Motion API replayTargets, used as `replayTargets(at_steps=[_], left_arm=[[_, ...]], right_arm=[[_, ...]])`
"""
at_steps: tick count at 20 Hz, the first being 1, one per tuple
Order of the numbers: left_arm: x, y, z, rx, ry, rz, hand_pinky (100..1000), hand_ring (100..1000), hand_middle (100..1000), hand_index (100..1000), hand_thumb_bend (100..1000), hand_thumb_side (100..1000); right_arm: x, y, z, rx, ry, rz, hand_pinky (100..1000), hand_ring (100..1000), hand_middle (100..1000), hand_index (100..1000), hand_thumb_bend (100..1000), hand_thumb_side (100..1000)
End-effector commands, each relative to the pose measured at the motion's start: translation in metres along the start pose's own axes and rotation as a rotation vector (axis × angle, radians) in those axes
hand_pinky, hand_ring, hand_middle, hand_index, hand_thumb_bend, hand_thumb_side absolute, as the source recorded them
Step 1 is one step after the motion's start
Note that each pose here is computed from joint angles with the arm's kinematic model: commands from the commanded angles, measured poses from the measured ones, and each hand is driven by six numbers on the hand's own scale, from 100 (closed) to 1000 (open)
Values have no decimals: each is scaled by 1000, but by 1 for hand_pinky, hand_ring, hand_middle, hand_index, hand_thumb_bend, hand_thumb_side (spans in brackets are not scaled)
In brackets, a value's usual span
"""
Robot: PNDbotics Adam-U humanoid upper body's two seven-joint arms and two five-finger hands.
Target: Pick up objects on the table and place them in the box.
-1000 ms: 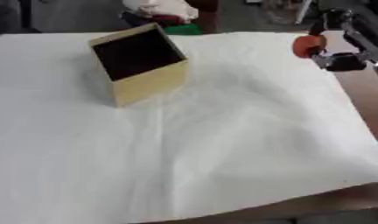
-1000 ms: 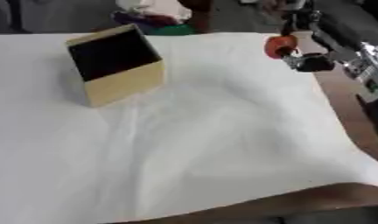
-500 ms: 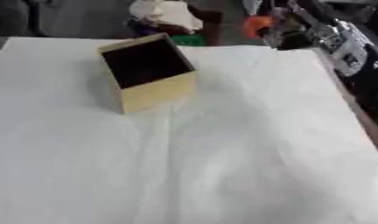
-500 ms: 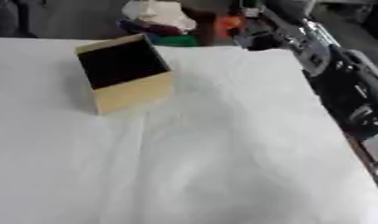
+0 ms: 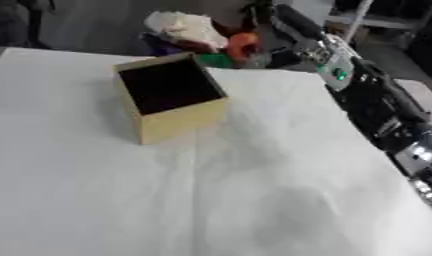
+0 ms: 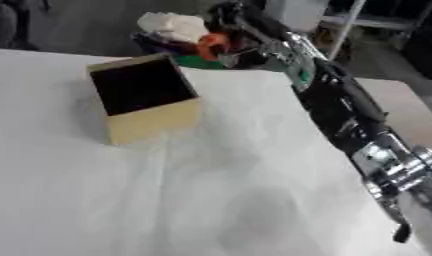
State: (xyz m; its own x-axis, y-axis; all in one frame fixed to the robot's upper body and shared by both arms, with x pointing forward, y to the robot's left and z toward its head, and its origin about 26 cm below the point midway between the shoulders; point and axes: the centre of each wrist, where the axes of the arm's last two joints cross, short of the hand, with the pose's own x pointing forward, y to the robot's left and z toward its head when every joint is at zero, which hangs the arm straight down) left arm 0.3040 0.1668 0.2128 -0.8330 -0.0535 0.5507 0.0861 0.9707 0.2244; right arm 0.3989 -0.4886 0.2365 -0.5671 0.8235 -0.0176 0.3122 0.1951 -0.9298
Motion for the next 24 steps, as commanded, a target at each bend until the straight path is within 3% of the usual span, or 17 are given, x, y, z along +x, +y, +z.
replayTargets(at_steps=[1,4,5,6,10,13,14,16,24], left_arm=[[8,-1,-6,-7,-40,14,788,659,614,867,100,783],[8,-3,-6,-6,-41,20,789,659,614,867,100,784],[8,-3,-7,-6,-42,21,789,659,614,867,100,784],[8,-3,-7,-7,-42,22,790,659,614,867,100,784],[8,-3,-7,-7,-41,22,790,659,614,867,100,784],[8,-3,-7,-10,-39,22,790,659,614,867,100,784],[8,-3,-6,-11,-39,22,790,659,614,867,100,784],[8,-3,-6,-11,-38,22,790,659,614,867,100,784],[8,-2,-6,-12,-35,17,790,659,614,867,100,783]], right_arm=[[-5,-10,-1,32,11,41,776,894,627,371,100,203],[-4,1,-4,65,15,47,782,904,667,571,100,198],[-3,4,-5,72,16,52,783,904,670,584,100,198],[-3,6,-6,77,18,60,786,903,689,697,100,198],[-1,8,-9,66,39,111,788,890,707,786,100,200],[-1,10,-8,21,70,130,774,870,674,705,100,198],[0,10,-9,4,69,135,768,851,639,591,100,198],[1,8,-10,-33,59,147,766,833,614,474,100,168],[13,-11,-28,-117,-63,205,779,801,620,428,100,100]])
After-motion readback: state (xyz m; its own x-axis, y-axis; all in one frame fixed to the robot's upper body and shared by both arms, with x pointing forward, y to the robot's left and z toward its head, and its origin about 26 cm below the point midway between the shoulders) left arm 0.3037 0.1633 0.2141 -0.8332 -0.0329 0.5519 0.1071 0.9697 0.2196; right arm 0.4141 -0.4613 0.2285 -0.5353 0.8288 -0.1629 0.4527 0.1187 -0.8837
